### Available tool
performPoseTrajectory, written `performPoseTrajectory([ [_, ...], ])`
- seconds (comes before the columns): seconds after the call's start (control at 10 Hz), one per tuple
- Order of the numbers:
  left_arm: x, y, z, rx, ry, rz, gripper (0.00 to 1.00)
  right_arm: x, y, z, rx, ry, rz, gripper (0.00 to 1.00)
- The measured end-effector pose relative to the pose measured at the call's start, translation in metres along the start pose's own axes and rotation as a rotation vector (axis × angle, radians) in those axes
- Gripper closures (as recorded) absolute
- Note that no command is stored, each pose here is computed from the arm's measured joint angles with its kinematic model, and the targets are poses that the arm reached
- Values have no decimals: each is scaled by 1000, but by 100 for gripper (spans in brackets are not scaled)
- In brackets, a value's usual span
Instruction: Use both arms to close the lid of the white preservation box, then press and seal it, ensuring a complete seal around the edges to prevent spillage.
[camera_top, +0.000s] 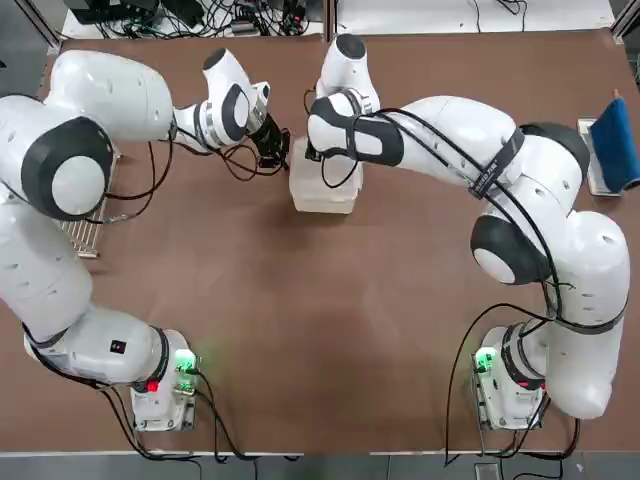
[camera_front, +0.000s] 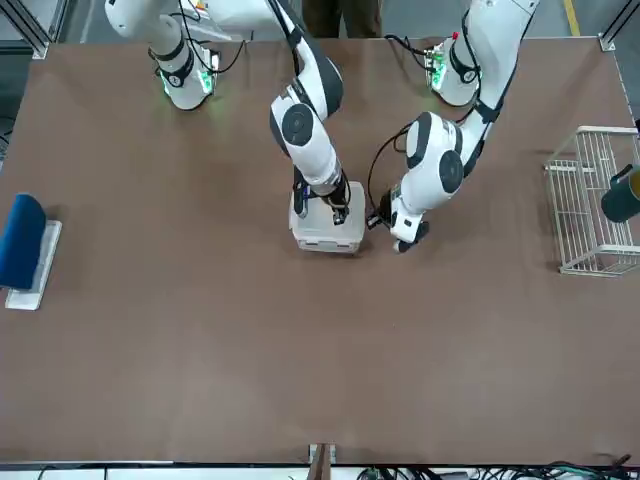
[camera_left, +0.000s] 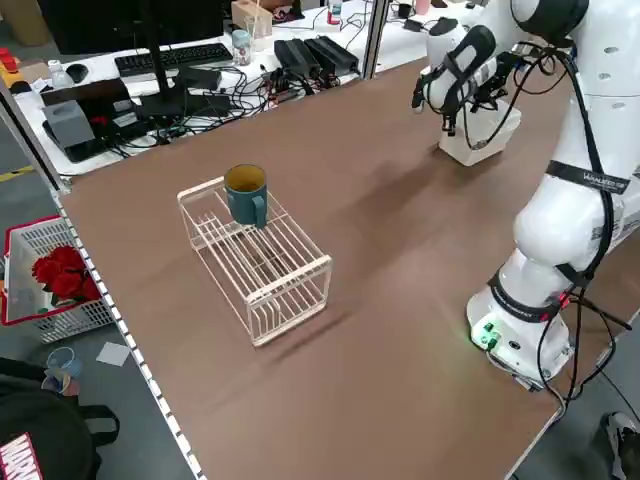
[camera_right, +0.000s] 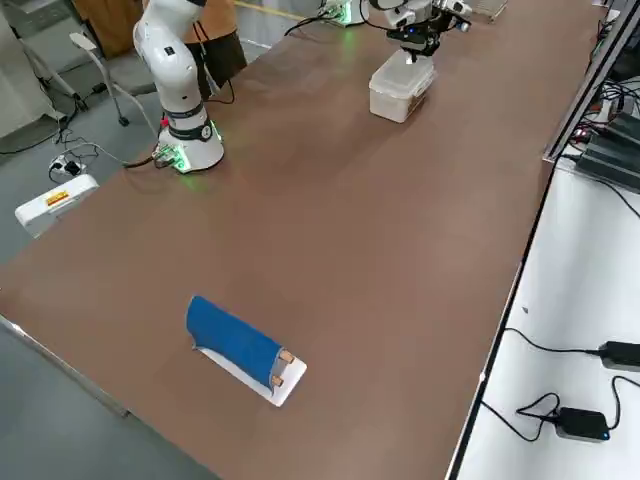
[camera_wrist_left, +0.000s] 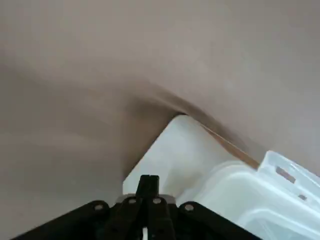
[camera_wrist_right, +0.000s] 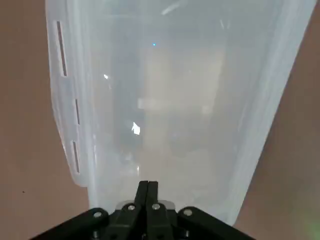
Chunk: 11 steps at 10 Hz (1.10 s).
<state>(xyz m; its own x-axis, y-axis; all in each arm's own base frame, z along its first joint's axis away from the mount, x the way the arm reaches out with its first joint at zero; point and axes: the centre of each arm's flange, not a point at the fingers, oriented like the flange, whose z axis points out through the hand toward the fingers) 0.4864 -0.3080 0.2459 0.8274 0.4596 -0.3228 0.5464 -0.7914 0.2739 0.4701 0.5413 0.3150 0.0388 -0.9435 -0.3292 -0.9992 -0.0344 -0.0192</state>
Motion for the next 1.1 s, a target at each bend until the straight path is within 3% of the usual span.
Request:
performPoseTrajectory([
  [0.4,20,0,-38,23,-3,10,99,0,0,0,0,0,0,98],
  [0.7,1,30,-102,-9,21,-29,99,0,0,0,0,0,0,98],
  [1.1,-16,55,-122,-33,57,-61,99,0,0,0,-1,-1,1,98],
])
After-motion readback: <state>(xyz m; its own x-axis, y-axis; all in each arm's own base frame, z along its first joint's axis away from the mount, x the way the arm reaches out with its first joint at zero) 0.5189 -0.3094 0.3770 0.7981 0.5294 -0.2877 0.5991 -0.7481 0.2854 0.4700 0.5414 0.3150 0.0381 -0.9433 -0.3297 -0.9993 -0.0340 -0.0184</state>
